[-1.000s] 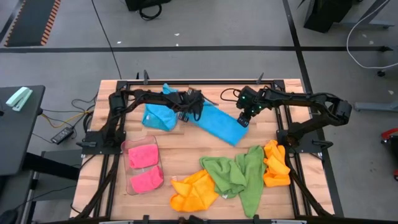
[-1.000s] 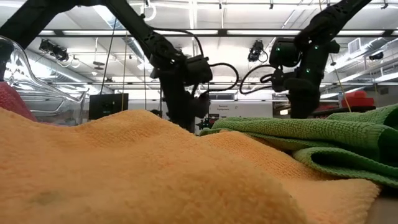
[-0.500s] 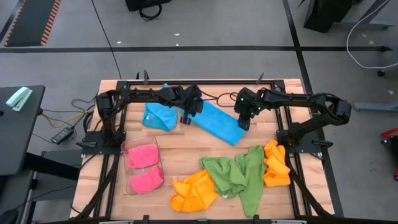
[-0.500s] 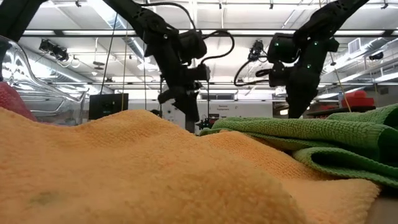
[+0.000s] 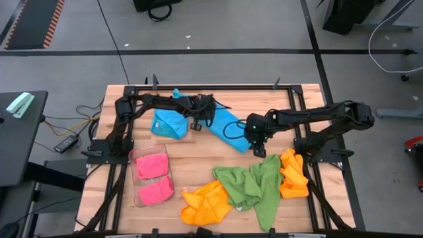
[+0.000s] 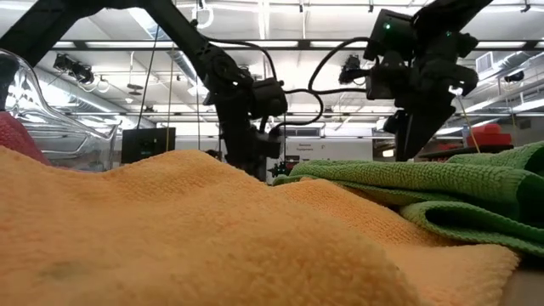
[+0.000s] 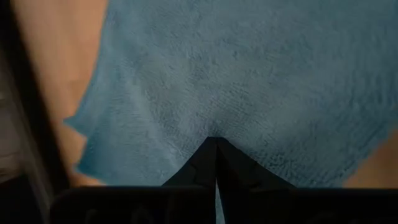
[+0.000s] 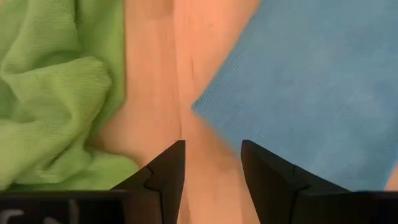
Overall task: Fold microfiber towels
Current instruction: Fold the bottom blue microfiber cloth
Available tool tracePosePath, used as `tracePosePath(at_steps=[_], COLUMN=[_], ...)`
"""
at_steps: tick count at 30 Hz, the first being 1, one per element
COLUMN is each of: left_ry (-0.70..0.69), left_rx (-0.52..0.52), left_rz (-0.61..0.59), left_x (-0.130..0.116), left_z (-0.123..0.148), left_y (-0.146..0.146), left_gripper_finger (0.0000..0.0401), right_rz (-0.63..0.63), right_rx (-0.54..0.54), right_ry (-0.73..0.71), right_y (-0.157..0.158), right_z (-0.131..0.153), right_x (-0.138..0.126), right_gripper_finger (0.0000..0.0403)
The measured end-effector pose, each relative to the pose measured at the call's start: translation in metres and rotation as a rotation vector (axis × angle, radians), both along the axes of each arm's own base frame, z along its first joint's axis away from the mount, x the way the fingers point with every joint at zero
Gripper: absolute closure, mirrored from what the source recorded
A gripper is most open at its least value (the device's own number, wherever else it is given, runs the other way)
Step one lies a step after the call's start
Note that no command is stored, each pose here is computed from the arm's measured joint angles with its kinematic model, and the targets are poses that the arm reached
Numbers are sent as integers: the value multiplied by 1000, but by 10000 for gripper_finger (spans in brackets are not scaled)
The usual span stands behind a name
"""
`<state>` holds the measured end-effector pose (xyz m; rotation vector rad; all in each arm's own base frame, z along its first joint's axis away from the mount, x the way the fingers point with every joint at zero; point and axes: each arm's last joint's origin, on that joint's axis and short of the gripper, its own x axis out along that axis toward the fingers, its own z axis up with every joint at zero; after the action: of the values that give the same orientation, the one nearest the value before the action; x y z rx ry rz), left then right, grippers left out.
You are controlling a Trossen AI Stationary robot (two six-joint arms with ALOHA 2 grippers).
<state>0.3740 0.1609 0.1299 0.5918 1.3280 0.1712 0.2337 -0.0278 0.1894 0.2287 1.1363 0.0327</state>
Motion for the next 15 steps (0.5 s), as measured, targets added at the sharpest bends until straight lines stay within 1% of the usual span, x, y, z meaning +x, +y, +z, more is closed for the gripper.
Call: tracePosePath(at_steps=[4,6,7,11,13,15], left_ry=[-33,-34,-21,-62,-109,-171], left_rx=[140,157,150,123,85,9], left_rz=[25,9,-13,-75,-85,-90], left_x=[3,2,1,5,9,14], left_z=[5,8,10,28,33,35], left_y=[16,18,16,-2,-13,-26], left_gripper_finger=[386,389,391,389,379,367], right_rz=[-15,-41,-59,-102,-113,-125], right_rx=[-12,-32,-37,-62,-93,-121], right_ry=[4,17,29,111,139,141], right_y=[8,8,8,7,6,5], right_z=[0,0,-1,-4,-5,-5], right_x=[1,1,0,-7,-10,-10], right_gripper_finger=[237,237,237,237,237,237])
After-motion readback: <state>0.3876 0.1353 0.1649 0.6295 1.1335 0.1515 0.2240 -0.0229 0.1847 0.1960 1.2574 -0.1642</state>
